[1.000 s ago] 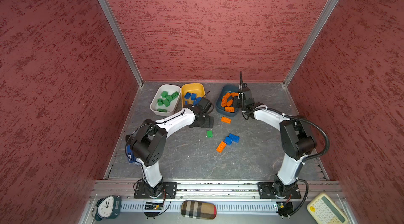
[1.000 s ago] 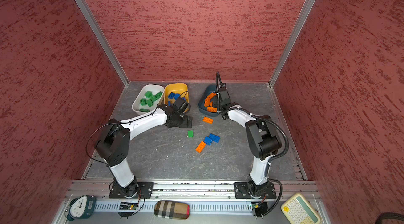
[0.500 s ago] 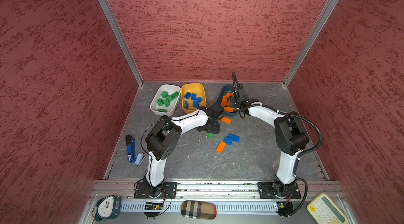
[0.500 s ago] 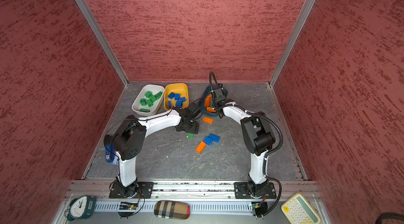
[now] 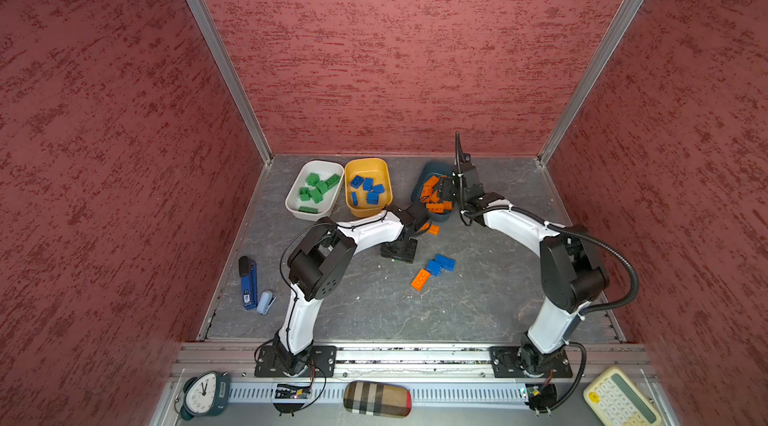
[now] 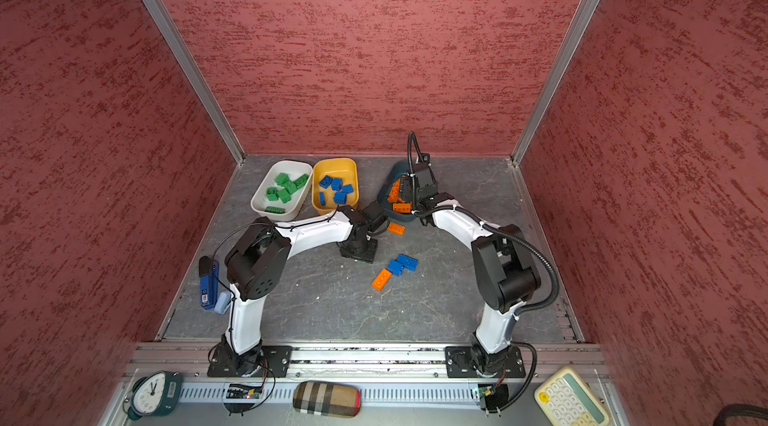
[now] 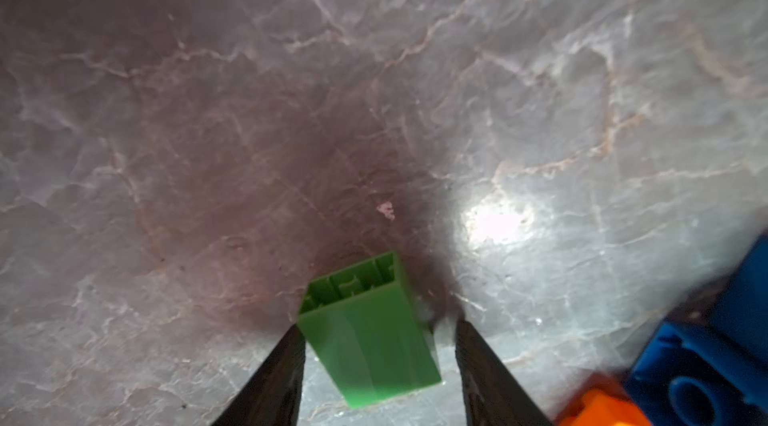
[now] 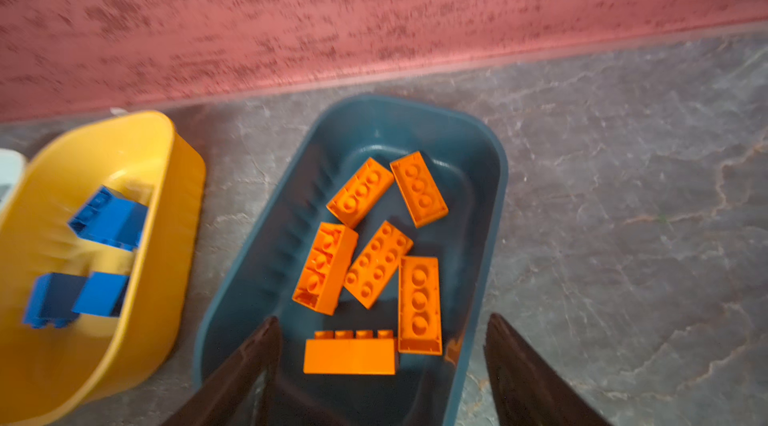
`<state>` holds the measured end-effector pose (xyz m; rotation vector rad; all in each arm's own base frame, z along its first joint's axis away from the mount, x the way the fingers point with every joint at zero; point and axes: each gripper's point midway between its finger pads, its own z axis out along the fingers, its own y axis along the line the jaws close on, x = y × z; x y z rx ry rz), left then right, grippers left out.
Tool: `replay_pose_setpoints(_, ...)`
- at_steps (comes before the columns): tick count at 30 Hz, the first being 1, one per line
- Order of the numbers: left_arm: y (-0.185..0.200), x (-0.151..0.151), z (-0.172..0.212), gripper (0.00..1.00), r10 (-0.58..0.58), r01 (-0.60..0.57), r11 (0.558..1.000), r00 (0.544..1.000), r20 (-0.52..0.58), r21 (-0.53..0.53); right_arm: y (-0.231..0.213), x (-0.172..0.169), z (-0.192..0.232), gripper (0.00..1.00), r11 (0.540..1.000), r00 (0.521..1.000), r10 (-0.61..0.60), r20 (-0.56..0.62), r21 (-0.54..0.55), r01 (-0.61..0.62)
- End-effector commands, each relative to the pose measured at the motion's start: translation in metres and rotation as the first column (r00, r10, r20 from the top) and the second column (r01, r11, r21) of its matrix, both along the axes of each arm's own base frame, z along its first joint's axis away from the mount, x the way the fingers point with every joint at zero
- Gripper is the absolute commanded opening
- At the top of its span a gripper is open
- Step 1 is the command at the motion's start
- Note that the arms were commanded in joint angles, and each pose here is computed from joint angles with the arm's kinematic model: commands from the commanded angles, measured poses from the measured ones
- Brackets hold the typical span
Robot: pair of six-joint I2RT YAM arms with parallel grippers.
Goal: Sort the legos into containers by color
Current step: 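Grasp the small green brick with left gripper and lift it toward white tub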
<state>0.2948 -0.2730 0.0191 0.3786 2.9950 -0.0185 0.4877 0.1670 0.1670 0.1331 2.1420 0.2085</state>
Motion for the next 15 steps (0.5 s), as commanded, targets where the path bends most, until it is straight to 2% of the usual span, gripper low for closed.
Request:
replay_pose_setpoints(1,0.000,-0.004,-0.005,0.58,-0.019,0.019,1.000,1.000,-0.022,0.016,0.003,0.003,0.036,0.79,0.998,0.993,-0.013,0.115,0.063,0.006)
replay_pose_setpoints(5,0.001,-0.003,-0.011,0.56,-0.012,0.013,1.000,0.999,-0.033,0.025,-0.003,0.001,0.047,0.83,0.998,0.987,-0.037,0.155,0.058,0.028)
replay_pose_setpoints(9,0.000,-0.001,-0.012,0.48,-0.012,0.012,1.000,0.999,-0.038,0.024,-0.012,0.001,0.058,0.87,0.997,0.976,-0.068,0.207,0.038,0.061)
replay_pose_setpoints(10,0.000,0.000,-0.011,0.46,-0.013,0.014,1.000,0.999,-0.033,0.020,-0.014,0.002,0.061,0.97,0.997,0.973,-0.073,0.219,0.032,0.068)
replay_pose_setpoints(11,0.000,0.000,-0.010,0.44,-0.014,0.015,1.000,1.000,-0.028,0.017,-0.016,0.002,0.063,0.99,0.997,0.971,-0.079,0.227,0.026,0.075)
replay_pose_setpoints(15,0.002,0.003,-0.005,0.39,-0.006,0.006,1.000,1.000,-0.002,0.009,-0.021,0.003,0.075,0.99,0.994,0.958,-0.109,0.266,0.034,0.104)
